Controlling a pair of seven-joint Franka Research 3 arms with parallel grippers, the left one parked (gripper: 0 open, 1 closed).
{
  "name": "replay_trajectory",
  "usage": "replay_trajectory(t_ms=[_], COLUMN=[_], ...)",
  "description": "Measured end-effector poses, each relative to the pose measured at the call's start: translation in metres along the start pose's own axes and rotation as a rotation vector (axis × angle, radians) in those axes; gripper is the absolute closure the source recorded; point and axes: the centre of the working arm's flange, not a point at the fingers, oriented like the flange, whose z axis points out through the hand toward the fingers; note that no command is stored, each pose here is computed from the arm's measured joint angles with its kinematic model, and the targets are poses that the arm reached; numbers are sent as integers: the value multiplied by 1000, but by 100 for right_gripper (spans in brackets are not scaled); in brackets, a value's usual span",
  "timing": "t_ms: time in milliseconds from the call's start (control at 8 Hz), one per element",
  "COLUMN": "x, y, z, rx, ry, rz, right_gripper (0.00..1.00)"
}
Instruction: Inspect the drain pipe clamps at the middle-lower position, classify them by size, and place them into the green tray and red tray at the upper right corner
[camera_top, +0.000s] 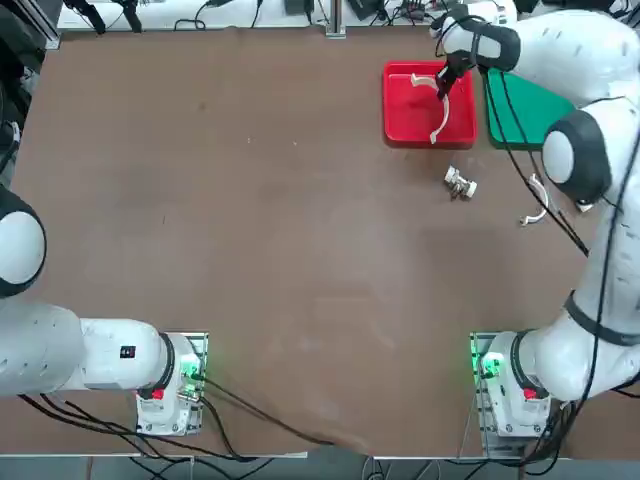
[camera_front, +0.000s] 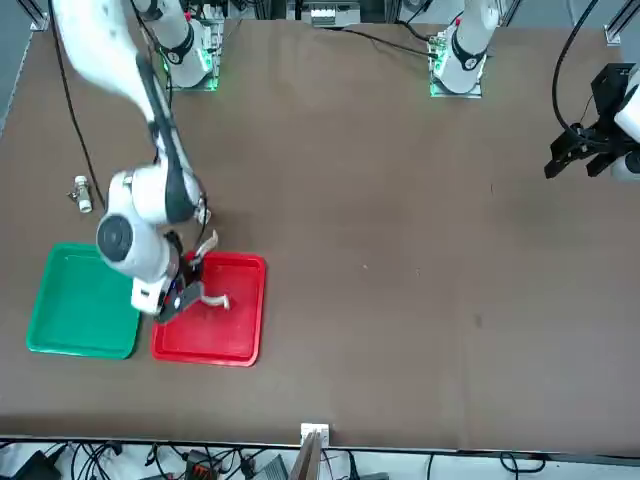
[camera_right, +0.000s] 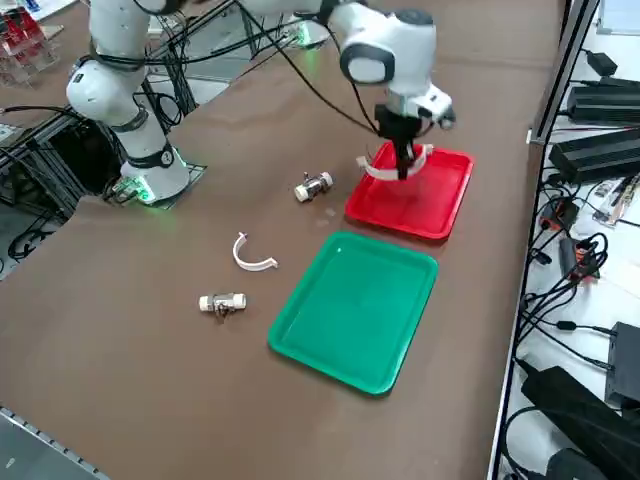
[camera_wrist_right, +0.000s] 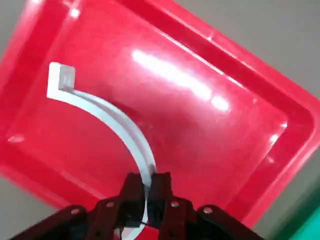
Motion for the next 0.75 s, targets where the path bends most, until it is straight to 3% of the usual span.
replay_trajectory(t_ms=[250, 625, 750], x=[11, -1, -18], y=[17, 49, 68], z=[27, -9, -37], rx=[27, 56, 79], ry=[12, -30, -72], rz=[42, 87, 118], right_gripper=[60, 7, 1])
